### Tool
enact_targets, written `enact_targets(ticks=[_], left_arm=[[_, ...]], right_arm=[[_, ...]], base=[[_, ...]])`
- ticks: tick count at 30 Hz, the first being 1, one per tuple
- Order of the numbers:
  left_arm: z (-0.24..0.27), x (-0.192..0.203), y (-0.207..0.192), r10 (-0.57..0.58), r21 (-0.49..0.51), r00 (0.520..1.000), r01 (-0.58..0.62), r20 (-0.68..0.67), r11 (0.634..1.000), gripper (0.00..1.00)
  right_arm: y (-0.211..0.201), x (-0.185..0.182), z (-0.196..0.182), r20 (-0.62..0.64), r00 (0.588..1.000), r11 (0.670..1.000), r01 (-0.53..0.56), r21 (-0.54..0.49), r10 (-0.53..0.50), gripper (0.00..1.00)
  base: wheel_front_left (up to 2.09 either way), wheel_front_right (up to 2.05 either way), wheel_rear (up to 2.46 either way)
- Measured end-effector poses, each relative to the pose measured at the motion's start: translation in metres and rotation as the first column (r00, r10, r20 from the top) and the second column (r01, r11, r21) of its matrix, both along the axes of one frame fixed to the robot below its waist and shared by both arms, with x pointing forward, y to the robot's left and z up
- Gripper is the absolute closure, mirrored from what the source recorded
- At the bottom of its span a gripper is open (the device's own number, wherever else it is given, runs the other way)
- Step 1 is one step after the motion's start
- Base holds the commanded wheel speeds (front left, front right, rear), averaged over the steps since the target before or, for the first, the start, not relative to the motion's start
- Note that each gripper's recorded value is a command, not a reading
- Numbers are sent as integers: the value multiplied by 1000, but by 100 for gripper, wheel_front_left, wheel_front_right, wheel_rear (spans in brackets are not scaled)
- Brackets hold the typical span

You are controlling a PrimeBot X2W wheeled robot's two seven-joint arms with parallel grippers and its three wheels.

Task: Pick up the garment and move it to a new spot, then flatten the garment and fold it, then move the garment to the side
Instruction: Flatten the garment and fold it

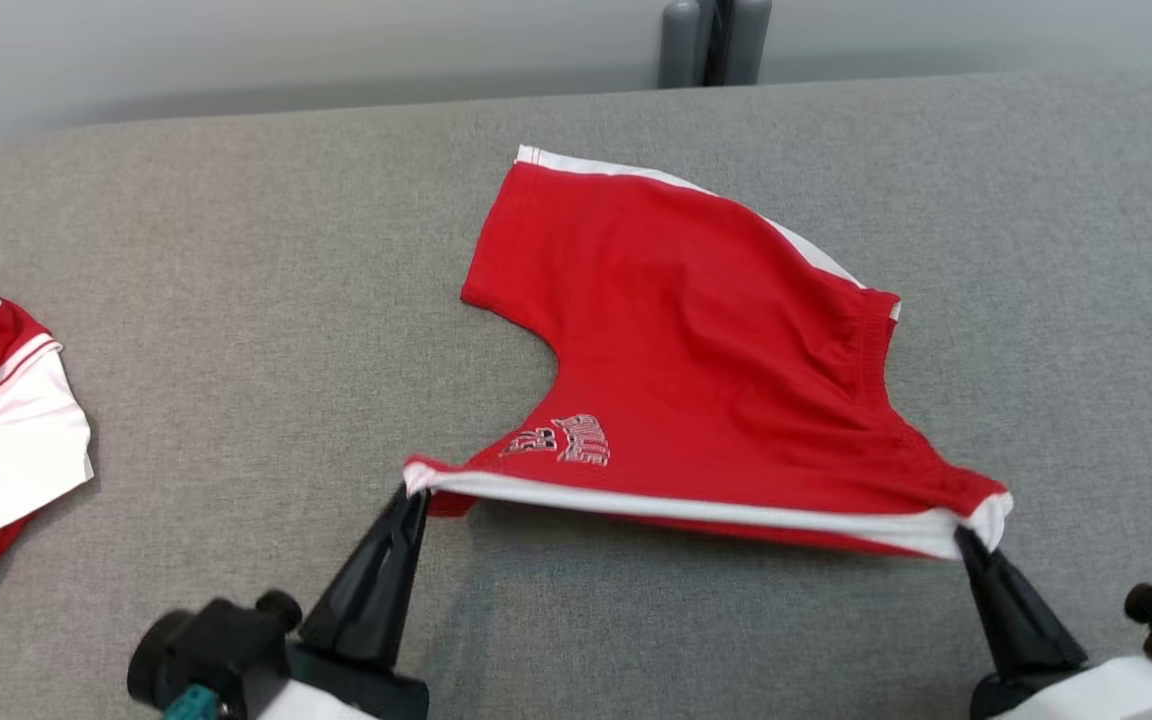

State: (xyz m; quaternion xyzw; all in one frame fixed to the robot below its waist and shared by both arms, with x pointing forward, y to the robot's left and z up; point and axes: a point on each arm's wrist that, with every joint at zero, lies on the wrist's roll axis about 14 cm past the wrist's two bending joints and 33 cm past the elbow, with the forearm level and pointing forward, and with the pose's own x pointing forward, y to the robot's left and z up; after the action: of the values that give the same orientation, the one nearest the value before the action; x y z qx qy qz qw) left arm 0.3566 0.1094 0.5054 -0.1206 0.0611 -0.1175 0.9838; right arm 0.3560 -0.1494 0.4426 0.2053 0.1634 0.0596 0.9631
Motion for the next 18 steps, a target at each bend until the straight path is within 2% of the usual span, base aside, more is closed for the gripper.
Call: enact_targets(ticks=[9,14,18], left_arm=[[25,67,-3,-59,36,987,55,147,998,100],[26,112,-15,-108,44,975,101,192,994,100],[14,149,-23,-142,63,974,132,177,989,100]], right_arm=[[1,58,24,141,990,999,23,41,-28,100],[5,92,17,164,986,999,19,35,-25,100],[9,117,7,167,986,1000,9,17,-12,100]], base=[[0,0,0],[0,0,0],[0,0,0]])
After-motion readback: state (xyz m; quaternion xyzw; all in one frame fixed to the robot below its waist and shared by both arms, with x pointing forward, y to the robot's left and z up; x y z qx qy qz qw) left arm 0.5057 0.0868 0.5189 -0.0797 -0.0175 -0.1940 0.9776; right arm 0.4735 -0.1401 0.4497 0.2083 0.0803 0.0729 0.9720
